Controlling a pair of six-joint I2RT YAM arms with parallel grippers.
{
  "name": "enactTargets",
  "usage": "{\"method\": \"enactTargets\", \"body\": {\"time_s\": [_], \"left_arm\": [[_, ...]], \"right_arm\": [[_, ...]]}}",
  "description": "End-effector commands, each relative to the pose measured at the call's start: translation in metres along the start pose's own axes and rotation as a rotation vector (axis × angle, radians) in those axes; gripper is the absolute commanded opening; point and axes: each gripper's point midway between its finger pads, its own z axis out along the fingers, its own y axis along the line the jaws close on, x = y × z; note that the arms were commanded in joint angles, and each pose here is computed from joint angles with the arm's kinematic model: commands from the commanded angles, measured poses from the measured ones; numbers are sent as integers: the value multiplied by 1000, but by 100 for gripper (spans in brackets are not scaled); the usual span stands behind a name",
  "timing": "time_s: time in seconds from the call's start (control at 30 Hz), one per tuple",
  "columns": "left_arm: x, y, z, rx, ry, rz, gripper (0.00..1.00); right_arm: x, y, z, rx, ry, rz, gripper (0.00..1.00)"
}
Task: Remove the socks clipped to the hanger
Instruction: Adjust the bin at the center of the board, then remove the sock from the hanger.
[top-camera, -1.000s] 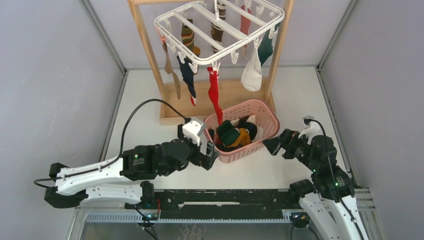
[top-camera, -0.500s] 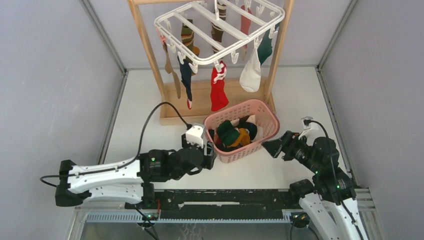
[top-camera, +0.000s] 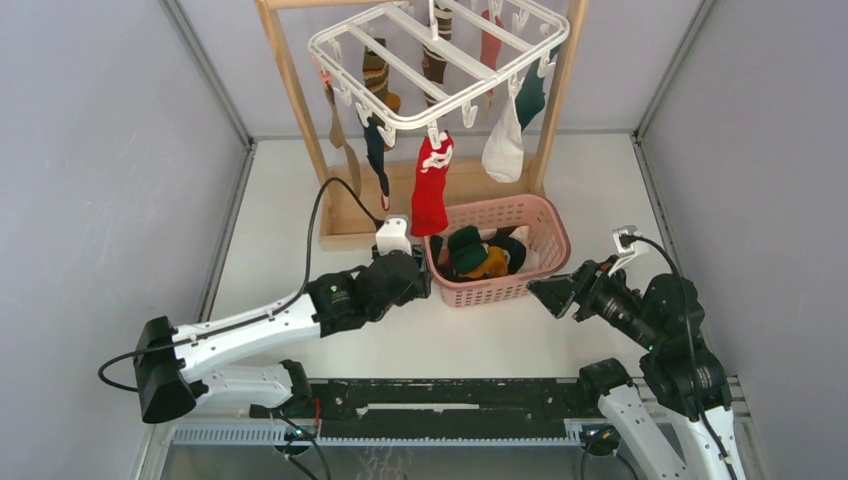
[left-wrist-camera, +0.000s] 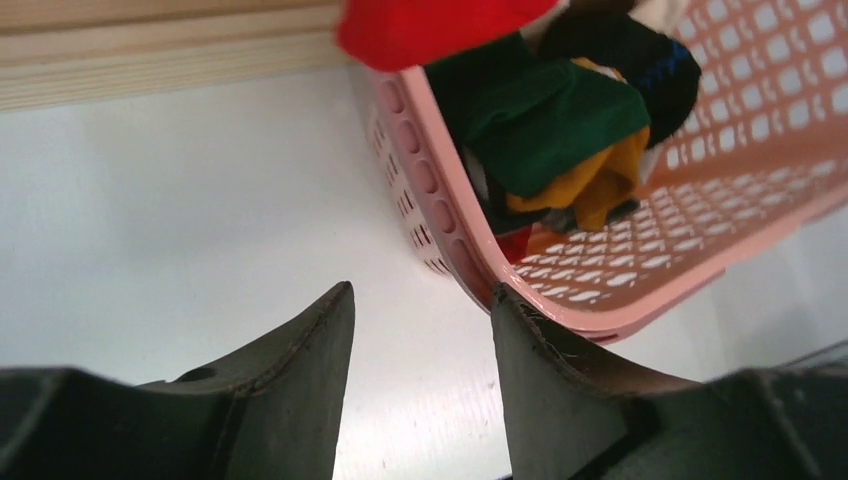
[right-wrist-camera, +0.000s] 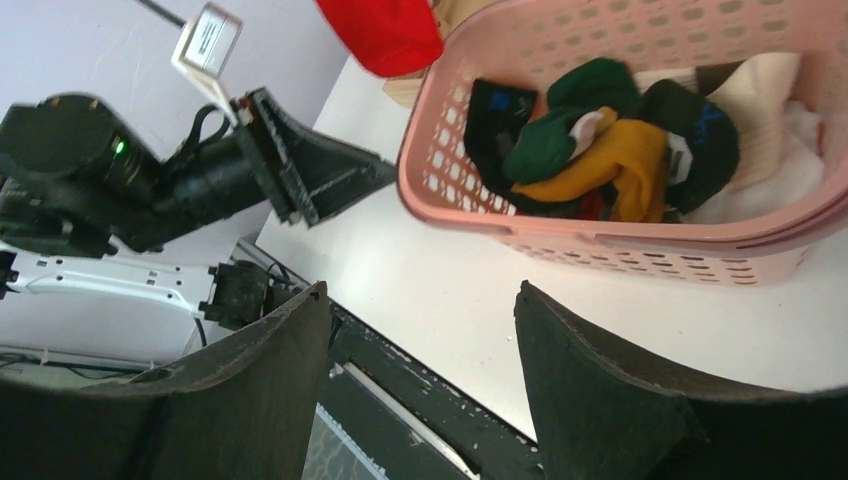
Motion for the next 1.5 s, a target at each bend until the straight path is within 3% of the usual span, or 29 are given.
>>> {"method": "enactTargets", "body": {"time_s": [0.0,0.17,0.23,0.57,0.67,1.1,1.47], "left_arm": [[-5,22,18,-70,28,13,56],[-21,30,28,-92,11,16,57],[-26,29,29,-98,10,28,62],[-29,35,-31,-22,-10,-42,100],[-40,34,-53,14,-30,-53,100],[-69,51,-116,65,-87,-61,100],[-55,95,-145,31,-119,-154,100]], "right_arm": [[-5,15,-3,-61,8,-26,74],[-1,8,0,-32,29,-31,74],[1,5,0,-19,37,-33,75],[20,-10,6,29,122,3,87],[22,-13,10,36,137,23,99],[20,-11,9,79,145,146,100],[18,-5,18,28,140,162,100]]}}
